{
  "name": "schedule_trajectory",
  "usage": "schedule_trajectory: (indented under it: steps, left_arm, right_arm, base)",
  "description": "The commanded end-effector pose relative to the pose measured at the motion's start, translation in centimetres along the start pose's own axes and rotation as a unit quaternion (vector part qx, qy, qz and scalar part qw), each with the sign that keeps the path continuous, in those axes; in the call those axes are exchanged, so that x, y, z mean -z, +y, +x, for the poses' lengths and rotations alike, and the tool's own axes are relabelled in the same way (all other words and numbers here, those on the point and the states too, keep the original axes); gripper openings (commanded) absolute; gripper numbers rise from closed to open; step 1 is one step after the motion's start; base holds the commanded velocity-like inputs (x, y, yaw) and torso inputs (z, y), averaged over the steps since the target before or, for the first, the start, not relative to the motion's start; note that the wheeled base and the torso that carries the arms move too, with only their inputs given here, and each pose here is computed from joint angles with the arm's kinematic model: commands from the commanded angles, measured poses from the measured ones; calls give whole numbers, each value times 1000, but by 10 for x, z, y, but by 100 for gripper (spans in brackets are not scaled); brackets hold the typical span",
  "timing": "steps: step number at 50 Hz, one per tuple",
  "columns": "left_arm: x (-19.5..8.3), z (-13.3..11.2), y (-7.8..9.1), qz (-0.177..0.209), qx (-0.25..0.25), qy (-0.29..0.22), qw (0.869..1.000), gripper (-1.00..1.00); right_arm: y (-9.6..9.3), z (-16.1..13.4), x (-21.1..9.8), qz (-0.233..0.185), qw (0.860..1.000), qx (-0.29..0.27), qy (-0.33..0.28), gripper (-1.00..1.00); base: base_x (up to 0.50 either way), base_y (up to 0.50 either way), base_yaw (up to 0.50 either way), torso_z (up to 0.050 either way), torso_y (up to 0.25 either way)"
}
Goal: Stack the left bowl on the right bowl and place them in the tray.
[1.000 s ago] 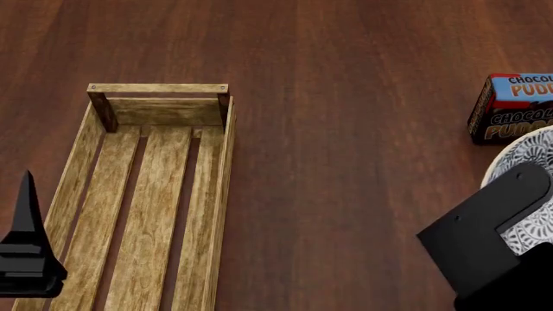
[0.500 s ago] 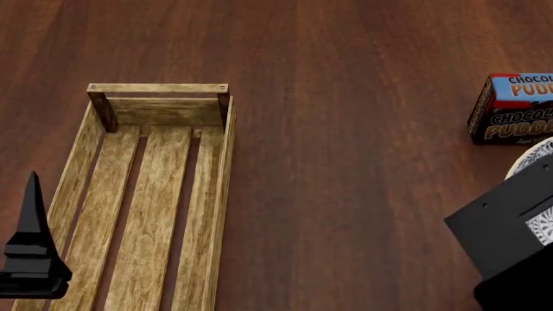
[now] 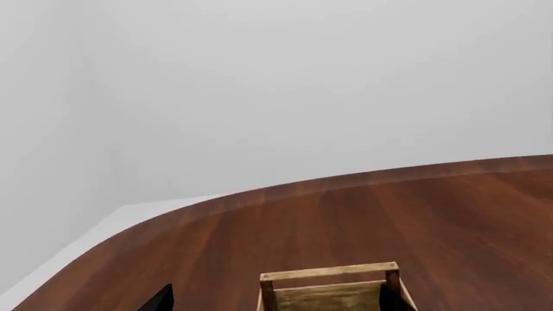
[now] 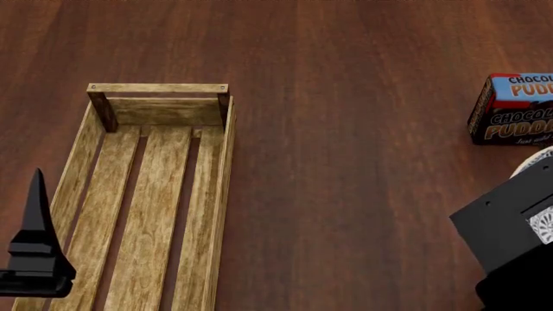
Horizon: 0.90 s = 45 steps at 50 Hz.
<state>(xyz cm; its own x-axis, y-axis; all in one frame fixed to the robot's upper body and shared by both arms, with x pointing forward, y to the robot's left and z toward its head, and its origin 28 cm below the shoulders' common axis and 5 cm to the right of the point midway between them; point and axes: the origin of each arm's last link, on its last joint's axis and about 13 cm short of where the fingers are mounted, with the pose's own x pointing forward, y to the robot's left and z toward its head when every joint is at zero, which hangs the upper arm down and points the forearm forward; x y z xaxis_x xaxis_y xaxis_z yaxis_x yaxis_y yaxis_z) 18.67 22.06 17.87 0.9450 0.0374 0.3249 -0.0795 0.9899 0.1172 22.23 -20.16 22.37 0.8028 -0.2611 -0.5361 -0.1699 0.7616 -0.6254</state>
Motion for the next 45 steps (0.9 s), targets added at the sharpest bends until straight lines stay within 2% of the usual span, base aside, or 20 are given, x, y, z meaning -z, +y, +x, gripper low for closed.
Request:
schedule_trajectory:
  steps: [1, 45]
  left_arm:
    - [1, -1, -1, 1, 3, 2, 1000, 100]
    - [-2, 1, -6, 4, 11, 1, 1000, 100]
  right_arm:
    - [-3, 10, 1, 0, 1000, 15, 2, -100]
    - [-7, 42, 11, 22, 999, 10, 38, -100]
  base:
    - [0, 0, 0, 0, 0]
    - [0, 0, 0, 0, 0]
